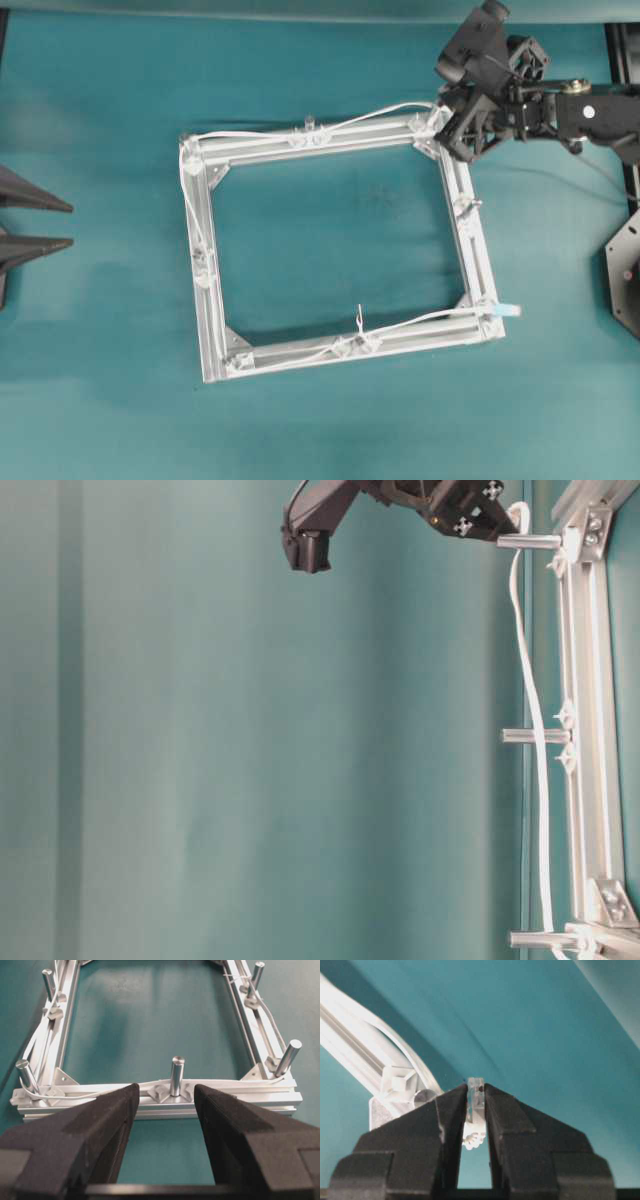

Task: Move the cable alternately left and right between 8 pins so it hooks onto each one.

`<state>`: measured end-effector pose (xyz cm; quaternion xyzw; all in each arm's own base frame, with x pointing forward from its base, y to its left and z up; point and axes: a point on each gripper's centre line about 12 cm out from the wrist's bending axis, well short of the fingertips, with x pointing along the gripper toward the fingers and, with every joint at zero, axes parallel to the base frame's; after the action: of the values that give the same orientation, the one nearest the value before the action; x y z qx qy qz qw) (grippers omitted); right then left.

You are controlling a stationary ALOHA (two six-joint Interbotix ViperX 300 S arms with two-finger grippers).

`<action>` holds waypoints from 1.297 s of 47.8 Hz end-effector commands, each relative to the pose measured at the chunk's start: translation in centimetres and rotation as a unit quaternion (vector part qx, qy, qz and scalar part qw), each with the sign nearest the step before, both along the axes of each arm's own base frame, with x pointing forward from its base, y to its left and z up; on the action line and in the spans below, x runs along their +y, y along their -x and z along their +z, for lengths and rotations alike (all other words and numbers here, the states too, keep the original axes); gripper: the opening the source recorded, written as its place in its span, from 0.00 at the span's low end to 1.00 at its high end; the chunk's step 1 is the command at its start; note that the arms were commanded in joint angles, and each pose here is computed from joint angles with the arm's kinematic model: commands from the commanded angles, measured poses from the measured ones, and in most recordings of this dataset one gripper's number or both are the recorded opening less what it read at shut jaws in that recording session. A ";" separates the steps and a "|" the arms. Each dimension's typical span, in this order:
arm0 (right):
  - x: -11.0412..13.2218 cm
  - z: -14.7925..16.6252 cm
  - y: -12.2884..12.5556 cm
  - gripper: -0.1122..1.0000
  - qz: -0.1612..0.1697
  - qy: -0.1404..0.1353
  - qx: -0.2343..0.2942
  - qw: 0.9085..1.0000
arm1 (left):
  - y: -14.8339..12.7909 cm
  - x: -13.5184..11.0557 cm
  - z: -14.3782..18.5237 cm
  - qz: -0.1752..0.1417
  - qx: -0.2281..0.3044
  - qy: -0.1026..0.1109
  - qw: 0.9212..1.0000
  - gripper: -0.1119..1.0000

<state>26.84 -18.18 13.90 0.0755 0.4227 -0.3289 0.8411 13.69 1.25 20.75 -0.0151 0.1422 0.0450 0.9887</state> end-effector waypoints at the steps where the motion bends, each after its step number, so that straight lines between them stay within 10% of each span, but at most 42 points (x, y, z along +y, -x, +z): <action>1: 0.1 0.1 -0.2 0.23 -0.006 -0.007 -0.011 1.000 | -0.1 0.0 0.4 0.000 -0.006 -0.003 1.000 0.60; 27: 1.9 -1.3 0.7 0.23 -0.110 -0.093 -0.058 0.988 | -0.1 0.0 0.4 0.000 -0.006 -0.003 1.000 0.60; 47: 3.9 -0.9 -0.2 0.23 -0.222 -0.195 -0.132 0.946 | -0.1 0.0 0.4 0.000 -0.005 -0.003 1.000 0.60; 62: 4.1 -0.9 -0.2 0.23 -0.247 -0.213 -0.137 0.935 | -0.1 0.0 0.4 0.000 -0.005 -0.003 1.000 0.60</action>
<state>26.49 -15.08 12.55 0.4003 0.3301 -0.4268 0.7407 13.70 1.25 20.73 -0.0152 0.1429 0.0450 0.9886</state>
